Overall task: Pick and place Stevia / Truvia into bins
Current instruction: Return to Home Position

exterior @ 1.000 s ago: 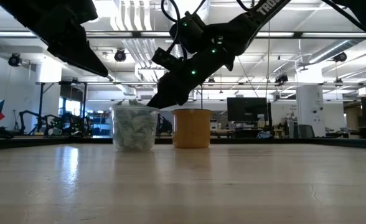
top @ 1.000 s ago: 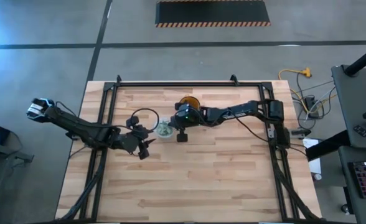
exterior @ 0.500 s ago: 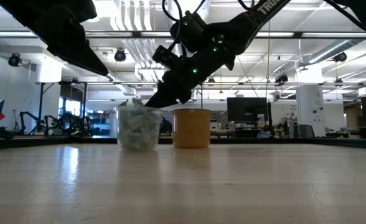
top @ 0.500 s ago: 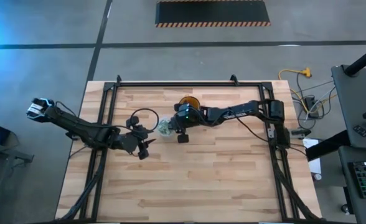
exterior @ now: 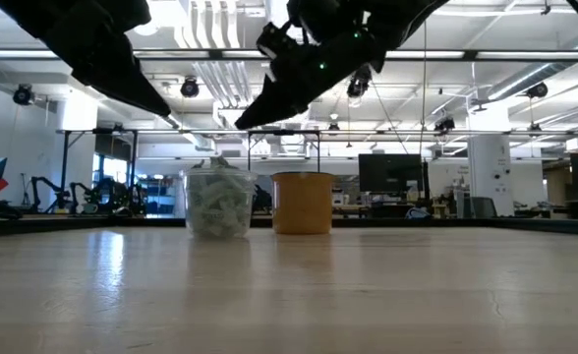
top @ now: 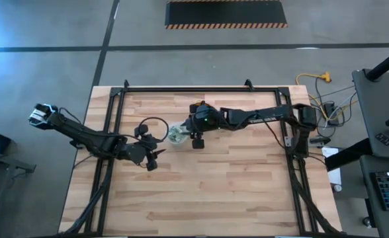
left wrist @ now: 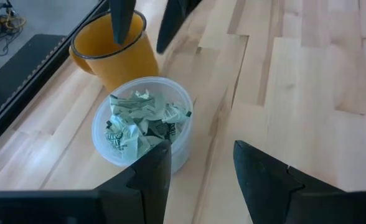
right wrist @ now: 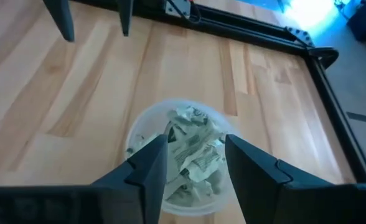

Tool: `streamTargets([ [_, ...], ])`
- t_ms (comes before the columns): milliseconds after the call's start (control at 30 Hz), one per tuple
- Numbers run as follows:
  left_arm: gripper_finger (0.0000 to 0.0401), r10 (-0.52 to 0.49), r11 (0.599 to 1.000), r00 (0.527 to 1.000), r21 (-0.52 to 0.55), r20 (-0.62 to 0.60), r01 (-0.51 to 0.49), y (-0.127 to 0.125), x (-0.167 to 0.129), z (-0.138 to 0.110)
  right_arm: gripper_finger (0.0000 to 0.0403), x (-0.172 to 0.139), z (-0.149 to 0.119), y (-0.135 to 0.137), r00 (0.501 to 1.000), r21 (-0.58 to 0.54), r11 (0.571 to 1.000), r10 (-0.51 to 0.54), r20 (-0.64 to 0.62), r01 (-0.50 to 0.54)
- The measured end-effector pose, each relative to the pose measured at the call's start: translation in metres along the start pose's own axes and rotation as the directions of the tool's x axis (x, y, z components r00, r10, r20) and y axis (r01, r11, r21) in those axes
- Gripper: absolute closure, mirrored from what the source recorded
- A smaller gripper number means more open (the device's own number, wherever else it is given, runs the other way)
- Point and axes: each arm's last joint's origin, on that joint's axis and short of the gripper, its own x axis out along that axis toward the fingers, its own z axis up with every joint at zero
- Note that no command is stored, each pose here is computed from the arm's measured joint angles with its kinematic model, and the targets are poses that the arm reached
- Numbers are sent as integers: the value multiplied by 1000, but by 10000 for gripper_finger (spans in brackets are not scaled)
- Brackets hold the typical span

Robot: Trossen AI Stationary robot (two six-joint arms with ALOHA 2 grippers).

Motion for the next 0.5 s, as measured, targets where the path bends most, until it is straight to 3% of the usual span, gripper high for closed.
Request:
streamTargets([
  [200,243,26,999,999,47,18,-27,1,0,2,260,-19,9,0,1000,-5,1000,-10,-4,10],
  [300,243,147,984,986,88,77,-154,6,-2,6,264,-36,17,-2,999,16,999,-38,21,37],
  [500,243,380,919,902,28,205,-394,23,-20,12,269,-76,15,0,993,18,998,-63,95,61],
])
